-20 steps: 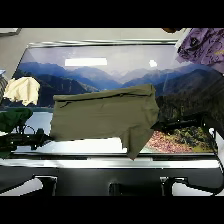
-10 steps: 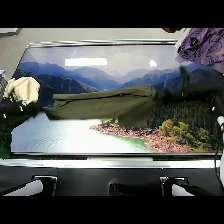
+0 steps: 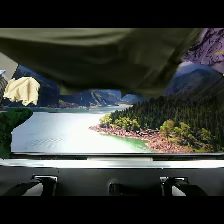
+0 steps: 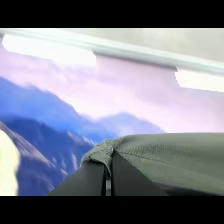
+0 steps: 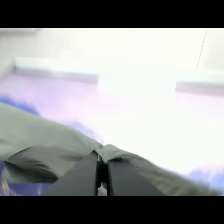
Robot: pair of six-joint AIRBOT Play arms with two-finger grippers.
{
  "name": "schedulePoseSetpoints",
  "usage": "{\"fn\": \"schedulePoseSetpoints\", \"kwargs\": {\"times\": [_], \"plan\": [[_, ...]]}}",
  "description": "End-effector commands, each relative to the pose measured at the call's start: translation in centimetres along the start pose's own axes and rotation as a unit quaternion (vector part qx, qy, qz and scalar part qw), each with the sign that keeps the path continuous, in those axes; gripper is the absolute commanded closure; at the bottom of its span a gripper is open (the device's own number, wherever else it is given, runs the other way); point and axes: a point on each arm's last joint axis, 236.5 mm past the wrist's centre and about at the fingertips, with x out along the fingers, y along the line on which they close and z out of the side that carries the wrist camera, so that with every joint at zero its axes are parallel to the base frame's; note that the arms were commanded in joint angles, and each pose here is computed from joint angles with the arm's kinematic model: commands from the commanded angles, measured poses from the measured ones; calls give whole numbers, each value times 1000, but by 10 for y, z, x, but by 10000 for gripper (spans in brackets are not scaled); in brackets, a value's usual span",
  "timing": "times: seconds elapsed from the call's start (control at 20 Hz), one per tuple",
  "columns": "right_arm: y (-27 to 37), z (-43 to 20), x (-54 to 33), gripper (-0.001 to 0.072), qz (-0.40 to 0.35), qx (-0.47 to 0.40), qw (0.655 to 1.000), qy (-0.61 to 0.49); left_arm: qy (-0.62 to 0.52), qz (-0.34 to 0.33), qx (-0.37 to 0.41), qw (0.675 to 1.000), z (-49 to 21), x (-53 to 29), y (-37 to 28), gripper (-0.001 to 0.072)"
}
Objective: Fold the clothes and pants, and hang the long-sleeved shirts on hangers.
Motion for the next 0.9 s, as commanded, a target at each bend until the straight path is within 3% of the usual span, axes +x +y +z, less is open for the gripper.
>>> {"fn": "schedulePoseSetpoints", "kwargs": {"times": [0.0, 0.2, 0.4, 0.6, 0.85], "plan": [[43, 43, -103, 685, -15, -11, 996, -85, -61, 64, -10, 996, 24, -95, 19, 696], [56, 46, -151, 685, -28, 16, 993, -113, -25, 79, -22, 996, -10, -136, 27, 696], [34, 25, -112, 685, -38, 67, 995, -58, 16, 72, -17, 997, -23, -107, 23, 697], [-21, -51, -6, 684, -60, 145, 984, 85, 157, 26, 18, 987, -78, -2, 6, 696], [-100, -189, 135, 684, -89, 219, 938, 254, 332, 31, 21, 943, -208, 172, 16, 695]]}}
